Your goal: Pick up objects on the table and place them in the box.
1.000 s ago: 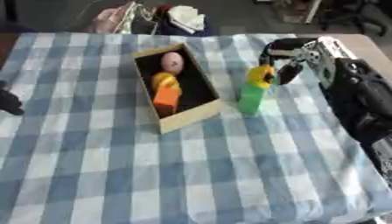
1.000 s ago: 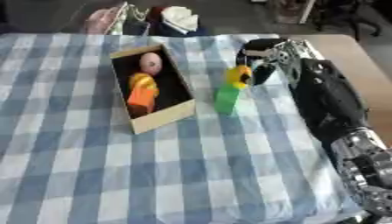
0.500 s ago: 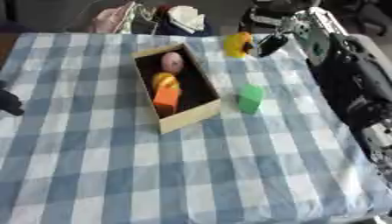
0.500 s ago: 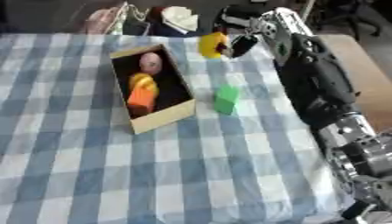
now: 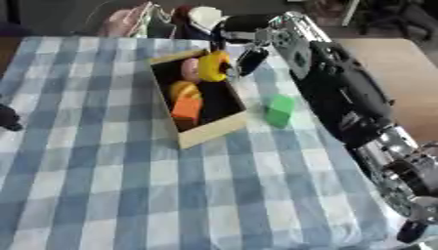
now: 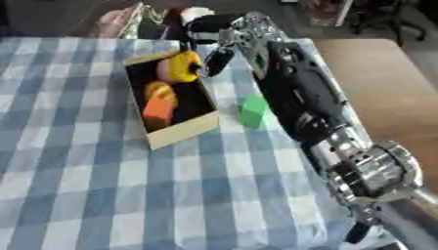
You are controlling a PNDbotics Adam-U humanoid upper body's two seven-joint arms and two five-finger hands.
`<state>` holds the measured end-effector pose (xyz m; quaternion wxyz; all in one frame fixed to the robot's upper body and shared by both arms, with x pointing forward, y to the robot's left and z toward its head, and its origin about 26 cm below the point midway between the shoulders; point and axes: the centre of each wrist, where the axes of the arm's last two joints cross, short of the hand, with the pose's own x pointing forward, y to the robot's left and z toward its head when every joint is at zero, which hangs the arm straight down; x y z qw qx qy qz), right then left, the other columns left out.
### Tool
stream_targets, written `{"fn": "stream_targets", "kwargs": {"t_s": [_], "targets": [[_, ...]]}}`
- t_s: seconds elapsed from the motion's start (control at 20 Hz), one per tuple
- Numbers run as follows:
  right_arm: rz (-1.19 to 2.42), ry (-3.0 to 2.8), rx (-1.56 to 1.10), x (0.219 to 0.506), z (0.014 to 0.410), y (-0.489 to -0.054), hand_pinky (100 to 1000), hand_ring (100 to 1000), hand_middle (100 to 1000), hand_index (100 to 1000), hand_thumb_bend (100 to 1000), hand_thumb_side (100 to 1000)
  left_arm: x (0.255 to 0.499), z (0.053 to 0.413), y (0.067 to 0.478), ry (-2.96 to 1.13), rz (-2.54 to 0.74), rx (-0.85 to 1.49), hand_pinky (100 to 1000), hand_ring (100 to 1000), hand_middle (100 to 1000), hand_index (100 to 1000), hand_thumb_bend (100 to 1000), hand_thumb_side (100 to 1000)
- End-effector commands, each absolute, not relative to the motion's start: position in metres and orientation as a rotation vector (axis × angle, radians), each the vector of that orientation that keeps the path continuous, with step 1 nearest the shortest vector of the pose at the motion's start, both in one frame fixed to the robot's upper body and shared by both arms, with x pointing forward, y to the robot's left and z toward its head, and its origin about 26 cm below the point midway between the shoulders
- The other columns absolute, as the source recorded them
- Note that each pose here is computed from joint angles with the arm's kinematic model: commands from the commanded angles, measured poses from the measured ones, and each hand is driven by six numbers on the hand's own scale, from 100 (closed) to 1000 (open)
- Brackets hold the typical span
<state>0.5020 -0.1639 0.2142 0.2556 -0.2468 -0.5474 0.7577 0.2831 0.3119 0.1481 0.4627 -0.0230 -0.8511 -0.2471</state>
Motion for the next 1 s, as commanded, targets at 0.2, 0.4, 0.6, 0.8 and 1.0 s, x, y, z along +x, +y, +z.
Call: {"fn": "stream_targets", "kwargs": {"t_s": [0.2, 0.4, 0.6, 0.8, 1.0], "targets": [[2.062, -1.494, -0.825, 0.503, 0.222, -0.157, 783, 745, 726, 920, 300, 490, 0.283, 0.155, 0.311, -2.111, -0.625, -0.06, 775, 588, 601, 793, 100, 604], [2.058, -1.515, -0.854, 0.504, 0.223, -0.164, 786, 747, 729, 913, 273, 435, 0.283, 0.154, 0.311, -2.109, -0.623, -0.059, 775, 589, 601, 793, 100, 604], [2.076, -1.534, -0.837, 0.502, 0.233, -0.187, 793, 754, 738, 912, 248, 438, 0.282, 0.153, 0.313, -2.104, -0.621, -0.053, 776, 589, 601, 793, 100, 604], [2.09, -1.526, -0.816, 0.495, 0.24, -0.22, 803, 772, 776, 926, 260, 498, 0.282, 0.153, 0.314, -2.099, -0.618, -0.045, 775, 589, 601, 793, 100, 604], [2.095, -1.532, -0.793, 0.478, 0.245, -0.25, 814, 796, 825, 945, 283, 558, 0.281, 0.153, 0.315, -2.096, -0.618, -0.037, 776, 589, 601, 793, 100, 605]]}}
